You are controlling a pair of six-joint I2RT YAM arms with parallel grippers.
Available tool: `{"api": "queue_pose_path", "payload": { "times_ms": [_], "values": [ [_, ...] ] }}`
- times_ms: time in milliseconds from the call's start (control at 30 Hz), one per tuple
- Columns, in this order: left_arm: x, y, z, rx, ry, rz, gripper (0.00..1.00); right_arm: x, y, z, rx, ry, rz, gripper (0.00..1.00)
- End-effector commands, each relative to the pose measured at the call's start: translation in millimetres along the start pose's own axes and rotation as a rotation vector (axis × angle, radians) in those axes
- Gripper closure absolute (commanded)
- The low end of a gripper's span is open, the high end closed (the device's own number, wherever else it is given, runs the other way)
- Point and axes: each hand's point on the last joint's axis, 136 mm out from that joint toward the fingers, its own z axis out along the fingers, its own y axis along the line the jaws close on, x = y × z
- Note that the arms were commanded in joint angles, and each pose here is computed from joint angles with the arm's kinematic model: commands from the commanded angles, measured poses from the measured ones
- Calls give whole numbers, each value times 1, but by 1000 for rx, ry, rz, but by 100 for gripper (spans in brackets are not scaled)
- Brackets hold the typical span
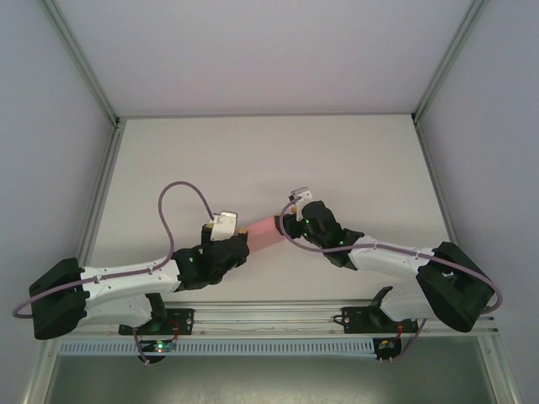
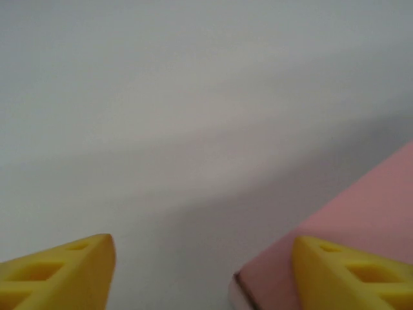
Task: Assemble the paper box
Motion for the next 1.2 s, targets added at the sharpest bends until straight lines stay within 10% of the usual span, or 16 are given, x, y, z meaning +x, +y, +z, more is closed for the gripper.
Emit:
{"api": "queue_pose_path", "payload": {
  "times_ms": [0, 267, 367, 733, 1167],
  "values": [
    [8, 5, -5, -16, 116, 44, 10, 21, 13, -5, -66, 139, 28, 42],
    [-37, 14, -15, -43, 145, -62, 0, -34, 18, -10, -136, 49, 68, 31],
    [-47, 34, -15, -73, 182, -137, 0, -51, 30, -14, -247, 27, 12, 2],
    [-45, 94, 10, -71, 324, -418, 0, -16, 96, -55, -825, 80, -901, 2],
    [-40, 105, 15, -37, 322, -445, 0, 16, 103, -12, -843, 361, -1163, 2]
  ]
}}
